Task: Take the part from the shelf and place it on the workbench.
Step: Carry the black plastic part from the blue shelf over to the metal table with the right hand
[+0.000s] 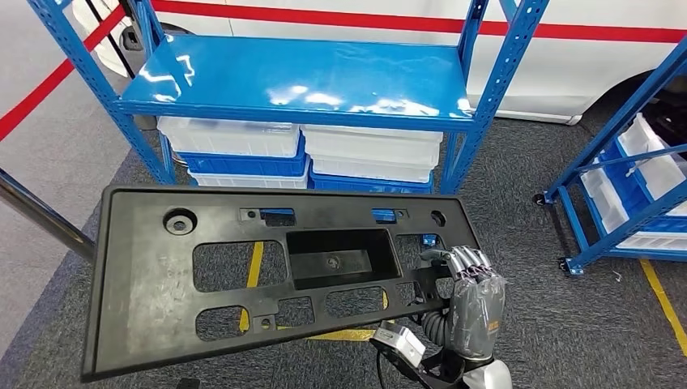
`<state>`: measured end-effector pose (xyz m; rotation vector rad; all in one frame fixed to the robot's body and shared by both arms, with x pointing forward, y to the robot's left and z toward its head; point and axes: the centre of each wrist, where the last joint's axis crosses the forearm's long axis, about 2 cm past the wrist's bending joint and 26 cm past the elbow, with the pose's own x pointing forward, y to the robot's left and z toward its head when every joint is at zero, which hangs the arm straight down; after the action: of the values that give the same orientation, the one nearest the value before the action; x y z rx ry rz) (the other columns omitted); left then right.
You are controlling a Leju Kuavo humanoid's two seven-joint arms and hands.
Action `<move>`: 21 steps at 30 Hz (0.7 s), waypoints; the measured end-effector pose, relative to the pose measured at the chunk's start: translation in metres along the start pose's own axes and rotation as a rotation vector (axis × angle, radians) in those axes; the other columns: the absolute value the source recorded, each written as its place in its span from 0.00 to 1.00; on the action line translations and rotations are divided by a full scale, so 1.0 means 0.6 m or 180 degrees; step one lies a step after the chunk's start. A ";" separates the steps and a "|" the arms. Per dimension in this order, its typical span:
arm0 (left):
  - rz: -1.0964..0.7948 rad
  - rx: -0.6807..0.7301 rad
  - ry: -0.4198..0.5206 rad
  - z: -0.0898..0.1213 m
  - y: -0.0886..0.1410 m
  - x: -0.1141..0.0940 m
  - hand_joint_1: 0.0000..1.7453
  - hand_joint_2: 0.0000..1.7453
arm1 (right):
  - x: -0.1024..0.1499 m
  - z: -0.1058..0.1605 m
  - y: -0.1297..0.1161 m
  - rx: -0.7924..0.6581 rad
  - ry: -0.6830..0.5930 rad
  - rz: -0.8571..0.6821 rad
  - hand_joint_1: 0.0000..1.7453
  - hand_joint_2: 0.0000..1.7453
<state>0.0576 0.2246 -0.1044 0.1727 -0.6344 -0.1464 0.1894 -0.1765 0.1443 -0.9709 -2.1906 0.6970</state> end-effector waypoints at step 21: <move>-0.0020 -0.0013 -0.0003 0.003 -0.001 -0.005 0.00 1.00 | -0.007 0.010 -0.010 -0.0078 0.0103 -0.0083 1.00 1.00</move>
<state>0.0543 0.2242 -0.1048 0.1705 -0.6345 -0.1539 0.1850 -0.1845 0.1429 -0.9578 -2.1843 0.6396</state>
